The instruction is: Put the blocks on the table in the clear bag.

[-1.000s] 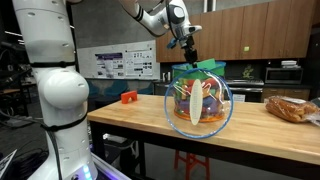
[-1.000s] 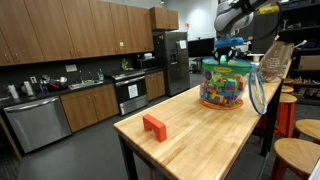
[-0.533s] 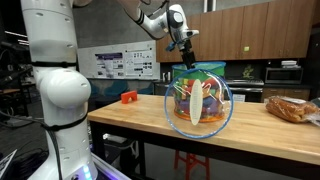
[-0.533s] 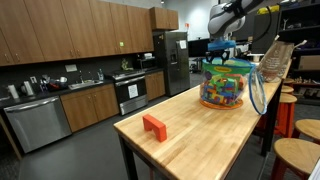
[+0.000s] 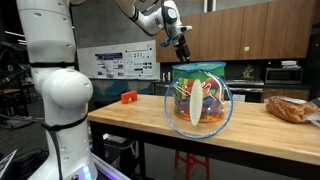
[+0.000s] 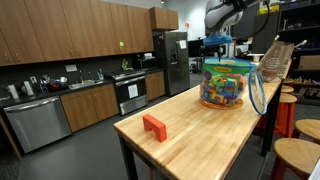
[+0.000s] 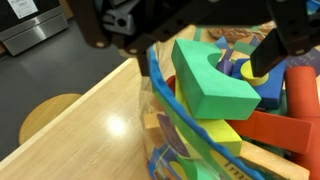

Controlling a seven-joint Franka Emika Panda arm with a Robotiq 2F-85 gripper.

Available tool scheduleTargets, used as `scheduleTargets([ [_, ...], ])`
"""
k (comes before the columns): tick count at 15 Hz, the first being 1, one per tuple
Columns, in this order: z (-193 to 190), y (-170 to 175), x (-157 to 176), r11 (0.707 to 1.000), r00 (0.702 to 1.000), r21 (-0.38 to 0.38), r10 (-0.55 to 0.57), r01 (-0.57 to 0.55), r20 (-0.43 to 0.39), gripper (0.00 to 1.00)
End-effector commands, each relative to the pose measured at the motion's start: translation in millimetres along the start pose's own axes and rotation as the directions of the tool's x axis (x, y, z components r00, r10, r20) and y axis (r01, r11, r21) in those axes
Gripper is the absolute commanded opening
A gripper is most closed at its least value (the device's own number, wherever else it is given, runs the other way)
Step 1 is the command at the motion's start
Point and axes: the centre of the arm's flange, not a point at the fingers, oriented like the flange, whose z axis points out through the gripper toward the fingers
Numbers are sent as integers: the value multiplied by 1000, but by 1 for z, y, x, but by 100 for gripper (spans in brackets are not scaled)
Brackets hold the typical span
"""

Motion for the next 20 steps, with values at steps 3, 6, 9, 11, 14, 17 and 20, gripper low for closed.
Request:
scheduleTargets([
  [3,-50,-14,-32,998,998,14,-54,54,-31,100],
  [6,-61,-33,-55,988,990,60,-138,139,-27,100],
  [9,-55,-52,-77,964,970,114,-242,242,-8,100],
  [11,-48,-63,-90,942,953,156,-303,297,16,100],
  [14,-41,-76,-96,925,937,170,-349,339,31,100],
  [17,-33,-81,-106,905,918,190,-394,380,41,100],
  [20,-32,-82,-109,901,914,191,-403,389,40,100],
])
